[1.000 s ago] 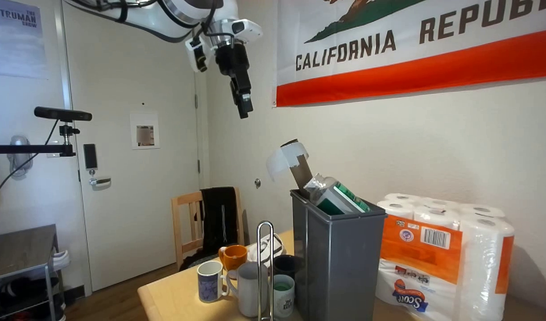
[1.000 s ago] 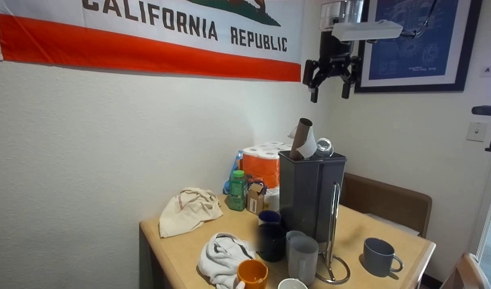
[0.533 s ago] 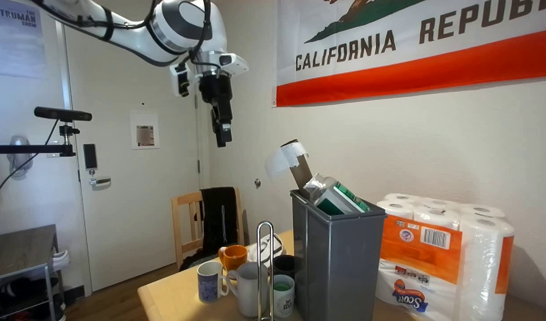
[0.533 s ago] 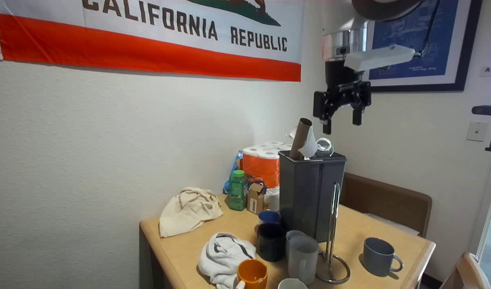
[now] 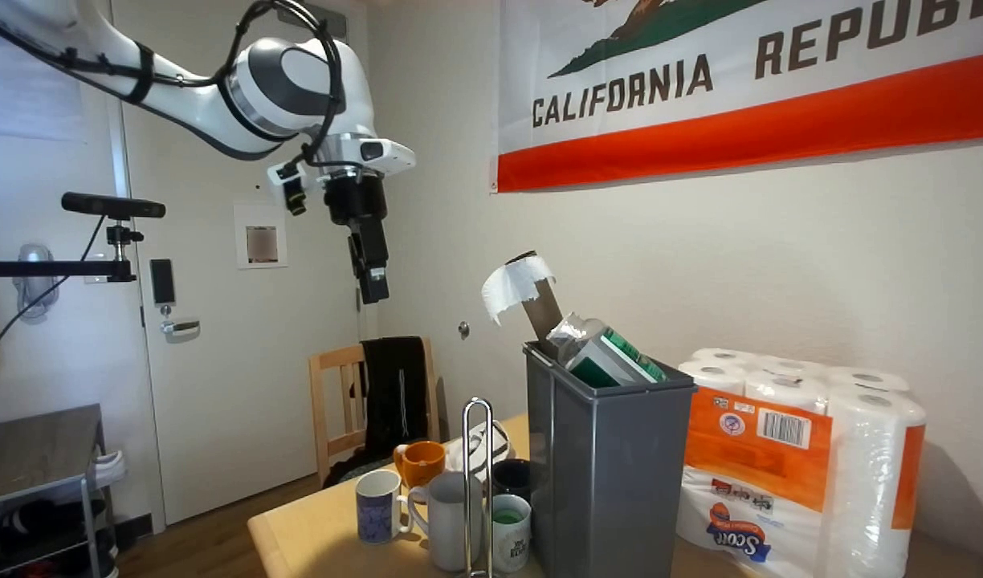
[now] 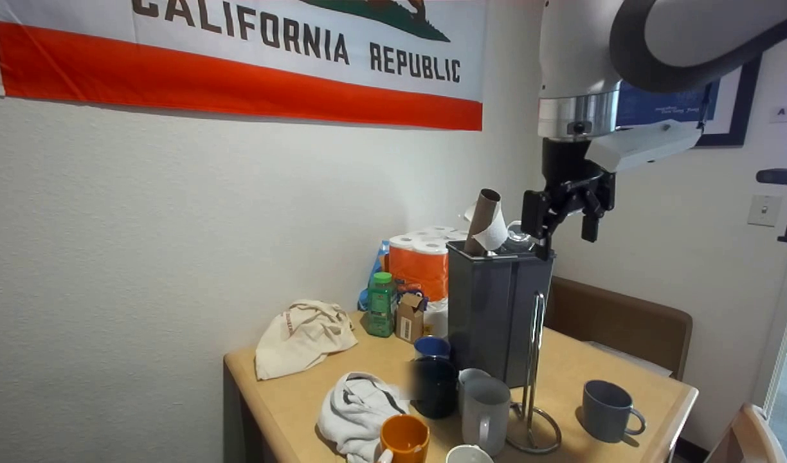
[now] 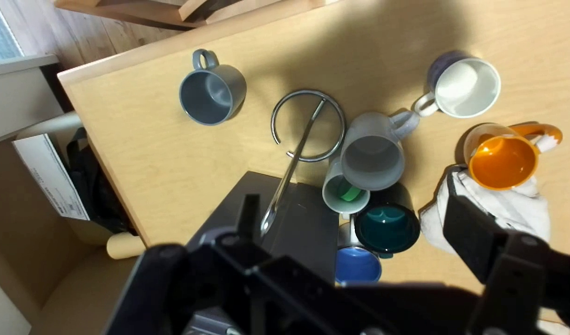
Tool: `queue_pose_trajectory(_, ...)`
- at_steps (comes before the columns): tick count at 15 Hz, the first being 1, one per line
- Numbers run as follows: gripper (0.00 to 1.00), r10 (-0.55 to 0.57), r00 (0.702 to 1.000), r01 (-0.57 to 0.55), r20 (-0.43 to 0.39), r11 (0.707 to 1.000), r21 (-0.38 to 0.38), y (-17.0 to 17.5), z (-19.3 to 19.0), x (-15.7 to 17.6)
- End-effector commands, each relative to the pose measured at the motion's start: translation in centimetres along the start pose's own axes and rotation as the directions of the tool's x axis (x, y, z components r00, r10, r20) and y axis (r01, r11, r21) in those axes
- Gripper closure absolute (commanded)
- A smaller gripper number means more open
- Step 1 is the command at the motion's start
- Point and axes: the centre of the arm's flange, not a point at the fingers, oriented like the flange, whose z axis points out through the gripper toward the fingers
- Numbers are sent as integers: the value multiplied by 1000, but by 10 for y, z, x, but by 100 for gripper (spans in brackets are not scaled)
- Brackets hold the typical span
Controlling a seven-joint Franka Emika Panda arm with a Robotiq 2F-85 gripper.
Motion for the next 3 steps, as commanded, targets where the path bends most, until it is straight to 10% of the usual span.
queue_pose_trajectory(1, 0, 8, 1000, -8, -22, 1000, 2, 7, 7, -24)
queue_pose_trajectory(3, 0, 9, 1000, -9, -23, 1000, -2, 8, 9, -27)
